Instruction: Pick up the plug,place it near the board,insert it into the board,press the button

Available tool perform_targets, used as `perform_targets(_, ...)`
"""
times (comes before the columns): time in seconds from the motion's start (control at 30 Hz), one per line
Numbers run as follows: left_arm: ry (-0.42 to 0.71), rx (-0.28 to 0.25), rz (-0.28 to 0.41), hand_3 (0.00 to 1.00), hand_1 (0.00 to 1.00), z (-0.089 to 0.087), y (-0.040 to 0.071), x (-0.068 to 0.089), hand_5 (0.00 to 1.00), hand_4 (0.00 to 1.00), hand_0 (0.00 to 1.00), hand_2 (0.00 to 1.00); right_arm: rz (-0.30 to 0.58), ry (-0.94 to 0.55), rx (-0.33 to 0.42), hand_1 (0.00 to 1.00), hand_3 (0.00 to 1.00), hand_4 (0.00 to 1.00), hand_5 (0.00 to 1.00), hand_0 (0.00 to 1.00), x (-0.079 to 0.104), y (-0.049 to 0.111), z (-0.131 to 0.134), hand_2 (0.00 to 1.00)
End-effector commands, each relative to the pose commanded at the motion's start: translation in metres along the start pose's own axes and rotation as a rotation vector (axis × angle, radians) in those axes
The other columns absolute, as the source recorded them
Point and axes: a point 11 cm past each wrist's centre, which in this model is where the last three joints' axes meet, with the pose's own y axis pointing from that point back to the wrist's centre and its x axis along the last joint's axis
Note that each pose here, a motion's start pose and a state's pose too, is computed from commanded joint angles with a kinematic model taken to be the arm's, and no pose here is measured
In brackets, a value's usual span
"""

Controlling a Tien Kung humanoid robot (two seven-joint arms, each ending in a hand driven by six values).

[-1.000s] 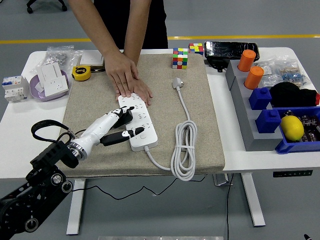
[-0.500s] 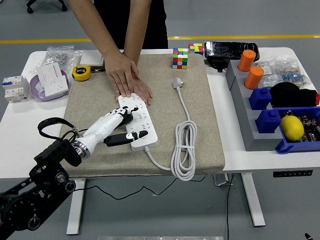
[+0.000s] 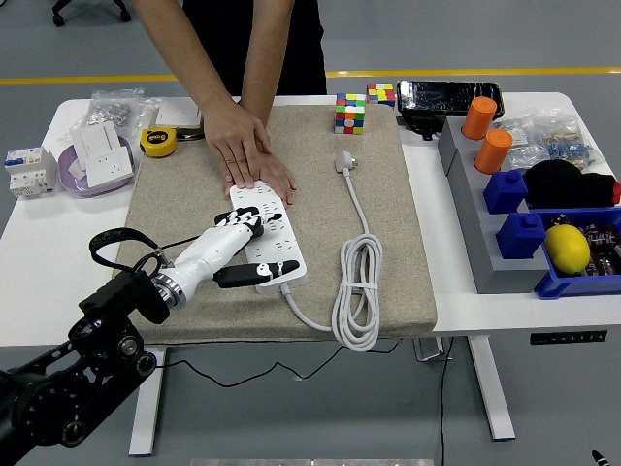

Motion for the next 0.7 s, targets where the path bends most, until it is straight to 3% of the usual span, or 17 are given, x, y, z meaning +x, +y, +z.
perform_targets(0.33, -0.009, -0.019, 0.017, 0.971, 0.998, 0.005, 0.001, 0.004, 0.998, 0.998, 0.998, 0.998, 0.000, -0.001, -0.001, 0.785, 0.810, 0.998, 0.998, 0.852, 0.000, 0.000, 0.000, 0.768)
perform_targets(0.5, 0.029, -0.075, 0.067, 0.971, 0.998, 0.022, 0.003, 0.016, 0.998, 0.998, 0.998, 0.998, 0.000, 0.000, 0.001, 0.785, 0.810, 0.998, 0.998, 0.852, 0.000, 0.000, -0.001, 0.768)
perform_targets(0.7, 0.127, -0.135, 0.078, 0.966, 0.998, 0.041, 0.009, 0.022, 0.998, 0.998, 0.998, 0.998, 0.000, 0.001, 0.000, 0.785, 0.809, 0.998, 0.998, 0.852, 0.000, 0.000, -0.001, 0.768)
